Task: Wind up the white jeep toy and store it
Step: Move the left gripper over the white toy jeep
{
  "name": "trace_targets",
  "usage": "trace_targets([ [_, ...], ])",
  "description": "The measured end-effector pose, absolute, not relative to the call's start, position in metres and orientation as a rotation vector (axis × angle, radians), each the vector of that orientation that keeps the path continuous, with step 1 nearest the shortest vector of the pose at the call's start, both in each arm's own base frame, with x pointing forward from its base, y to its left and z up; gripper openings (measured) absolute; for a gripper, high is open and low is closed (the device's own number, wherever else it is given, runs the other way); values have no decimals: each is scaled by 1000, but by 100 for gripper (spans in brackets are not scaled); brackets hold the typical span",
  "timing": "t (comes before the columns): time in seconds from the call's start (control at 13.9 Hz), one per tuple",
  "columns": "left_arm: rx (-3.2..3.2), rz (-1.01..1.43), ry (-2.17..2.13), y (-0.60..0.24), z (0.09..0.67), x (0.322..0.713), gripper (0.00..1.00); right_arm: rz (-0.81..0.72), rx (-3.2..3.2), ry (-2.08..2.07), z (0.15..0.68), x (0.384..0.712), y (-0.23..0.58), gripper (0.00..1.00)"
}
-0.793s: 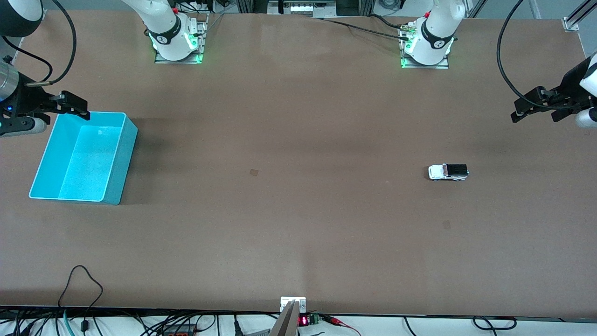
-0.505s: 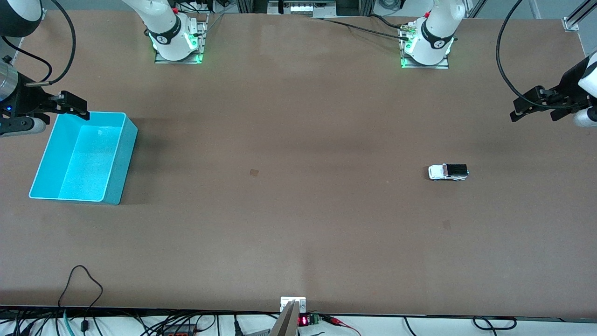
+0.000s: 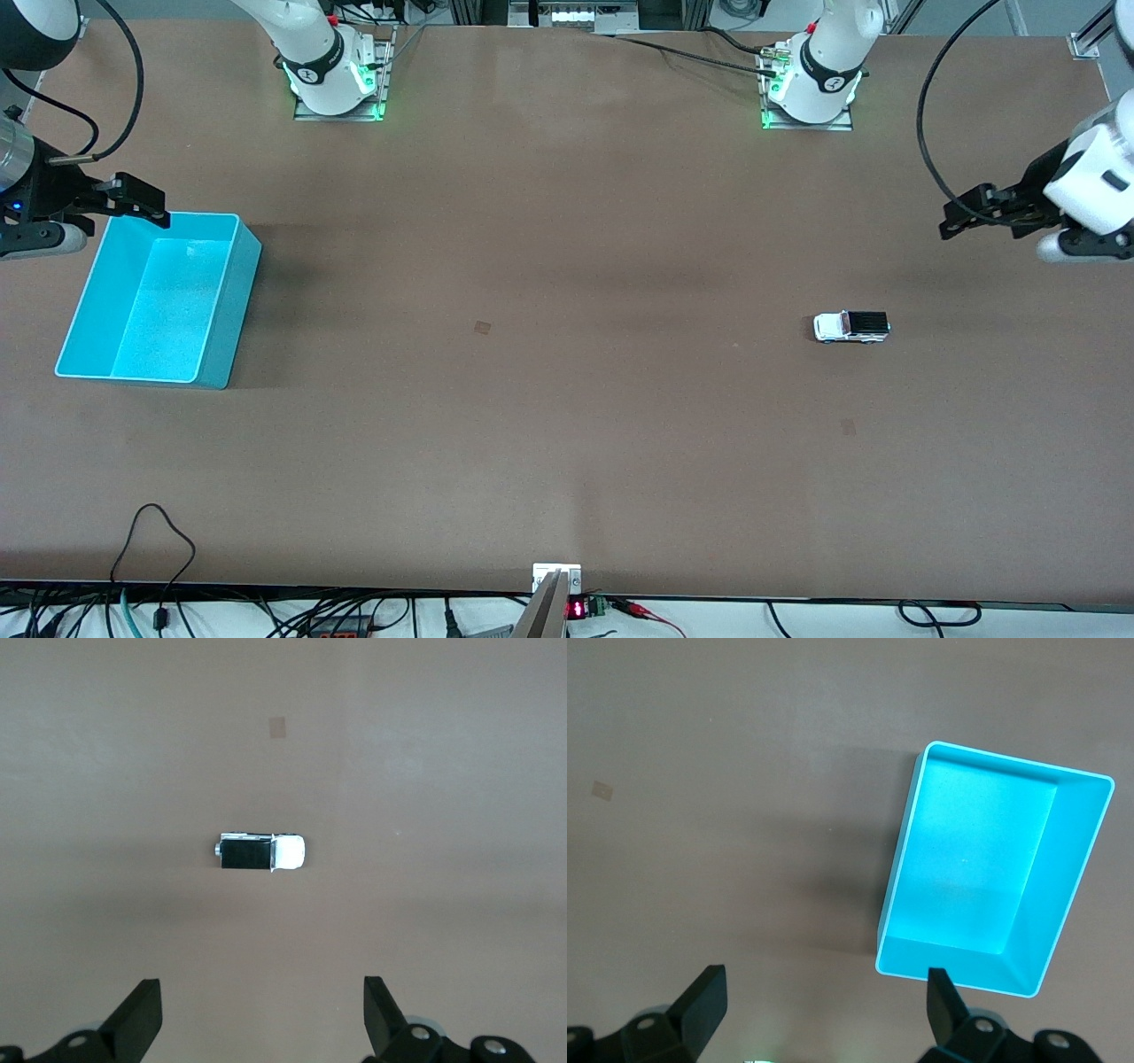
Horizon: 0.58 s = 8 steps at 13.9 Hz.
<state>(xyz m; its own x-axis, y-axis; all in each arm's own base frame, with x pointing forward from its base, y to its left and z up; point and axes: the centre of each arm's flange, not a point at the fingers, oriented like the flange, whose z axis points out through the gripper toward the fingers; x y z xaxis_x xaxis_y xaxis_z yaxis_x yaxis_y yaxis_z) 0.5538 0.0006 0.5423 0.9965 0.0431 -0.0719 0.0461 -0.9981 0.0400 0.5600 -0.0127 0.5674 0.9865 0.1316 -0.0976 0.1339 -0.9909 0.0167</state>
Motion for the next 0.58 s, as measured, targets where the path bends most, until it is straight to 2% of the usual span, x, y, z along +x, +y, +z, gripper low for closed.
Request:
trace_targets([
  [0.58,3061,-228,-224,6,372,571,100,-151,3108,207,567,560,-13,100],
])
